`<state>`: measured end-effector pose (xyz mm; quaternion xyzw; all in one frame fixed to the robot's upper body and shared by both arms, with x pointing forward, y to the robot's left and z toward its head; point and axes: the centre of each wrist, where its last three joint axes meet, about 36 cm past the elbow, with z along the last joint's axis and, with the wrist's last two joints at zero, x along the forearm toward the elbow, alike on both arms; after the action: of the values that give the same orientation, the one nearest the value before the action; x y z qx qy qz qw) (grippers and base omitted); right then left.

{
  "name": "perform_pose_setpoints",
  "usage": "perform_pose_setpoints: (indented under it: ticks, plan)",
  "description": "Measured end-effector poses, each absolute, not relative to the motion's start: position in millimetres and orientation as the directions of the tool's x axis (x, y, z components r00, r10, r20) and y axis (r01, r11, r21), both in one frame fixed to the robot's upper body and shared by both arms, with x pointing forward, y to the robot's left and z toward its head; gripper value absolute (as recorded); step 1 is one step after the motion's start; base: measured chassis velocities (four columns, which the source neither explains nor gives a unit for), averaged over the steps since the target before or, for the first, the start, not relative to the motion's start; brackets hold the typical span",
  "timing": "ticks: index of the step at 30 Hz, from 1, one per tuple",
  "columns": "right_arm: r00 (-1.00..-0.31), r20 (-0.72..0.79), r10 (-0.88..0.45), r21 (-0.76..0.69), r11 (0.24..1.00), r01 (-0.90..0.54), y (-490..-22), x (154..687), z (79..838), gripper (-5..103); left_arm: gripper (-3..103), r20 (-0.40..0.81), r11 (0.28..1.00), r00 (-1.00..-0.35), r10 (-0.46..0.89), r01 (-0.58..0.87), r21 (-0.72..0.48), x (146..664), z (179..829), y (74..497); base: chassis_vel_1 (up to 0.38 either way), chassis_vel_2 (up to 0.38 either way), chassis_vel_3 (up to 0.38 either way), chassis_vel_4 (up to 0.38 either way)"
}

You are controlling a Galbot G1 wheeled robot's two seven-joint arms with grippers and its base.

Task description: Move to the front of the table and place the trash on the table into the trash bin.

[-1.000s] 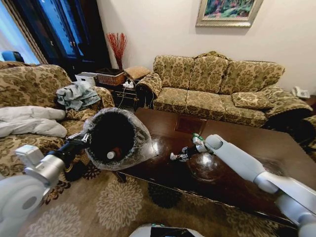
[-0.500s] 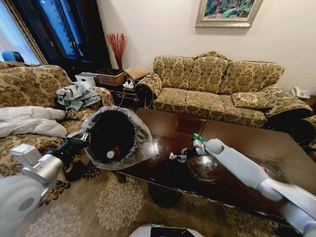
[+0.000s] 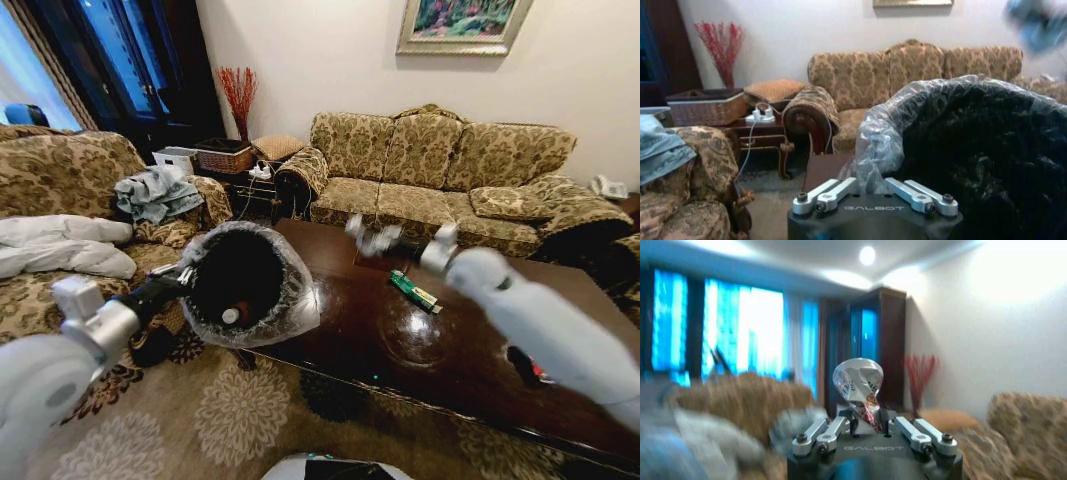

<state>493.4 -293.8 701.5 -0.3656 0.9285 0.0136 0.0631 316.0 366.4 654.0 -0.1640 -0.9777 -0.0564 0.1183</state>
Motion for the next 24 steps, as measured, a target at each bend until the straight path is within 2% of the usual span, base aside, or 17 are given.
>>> perform_pose_setpoints:
  ticks: [1, 4, 5, 8, 9, 12, 13, 16, 24]
  plan:
    - [-0.725, -0.127, -0.677, -0.021, 0.732, -0.681, -294, 493, 701, 25, 2, 0.250, 0.940, -0.918, 0.307, 0.334, 0.072, 316, 654, 366, 0.000, 0.000, 0.000, 0.000]
    - [-0.647, -0.154, -0.747, 0.029, 0.651, -0.759, -269, 467, 744, 25, 2, 0.279, 0.927, -0.900, 0.334, 0.367, 0.074, 335, 663, 373, 0.000, 0.000, 0.000, 0.000]
    - [-0.647, -0.154, -0.747, 0.029, 0.651, -0.759, -269, 467, 744, 25, 2, 0.279, 0.927, -0.900, 0.334, 0.367, 0.074, 335, 663, 373, 0.000, 0.000, 0.000, 0.000]
    - [-0.540, -0.144, -0.829, 0.008, 0.545, -0.839, -210, 463, 775, 25, 2, 0.285, 0.927, -0.899, 0.334, 0.368, 0.073, 346, 672, 382, 0.000, 0.000, 0.000, 0.000]
    - [-0.540, -0.144, -0.829, 0.008, 0.545, -0.839, -210, 463, 775, 25, 2, 0.285, 0.927, -0.899, 0.334, 0.368, 0.073, 346, 672, 382, 0.000, 0.000, 0.000, 0.000]
    - [-0.427, -0.111, -0.898, -0.026, 0.432, -0.902, -137, 466, 790, 25, 2, 0.281, 0.939, -0.910, 0.305, 0.336, 0.069, 350, 674, 387, 0.000, 0.000, 0.000, 0.000]
    - [-0.427, -0.111, -0.898, -0.026, 0.432, -0.902, -137, 466, 790, 25, 2, 0.281, 0.939, -0.910, 0.305, 0.336, 0.069, 350, 674, 387, 0.000, 0.000, 0.000, 0.000]
    - [-0.379, -0.053, -0.924, -0.051, 0.381, -0.923, -93, 468, 790, 25, 2, 0.282, 0.938, -0.908, 0.309, 0.339, 0.067, 360, 674, 389, 0.000, 0.000, 0.000, 0.000]
    - [-0.362, 0.046, -0.931, -0.082, 0.357, -0.930, -53, 471, 761, 25, 2, 0.282, 0.941, -0.909, 0.308, 0.335, 0.054, 371, 673, 405, 0.000, 0.000, 0.000, 0.000]
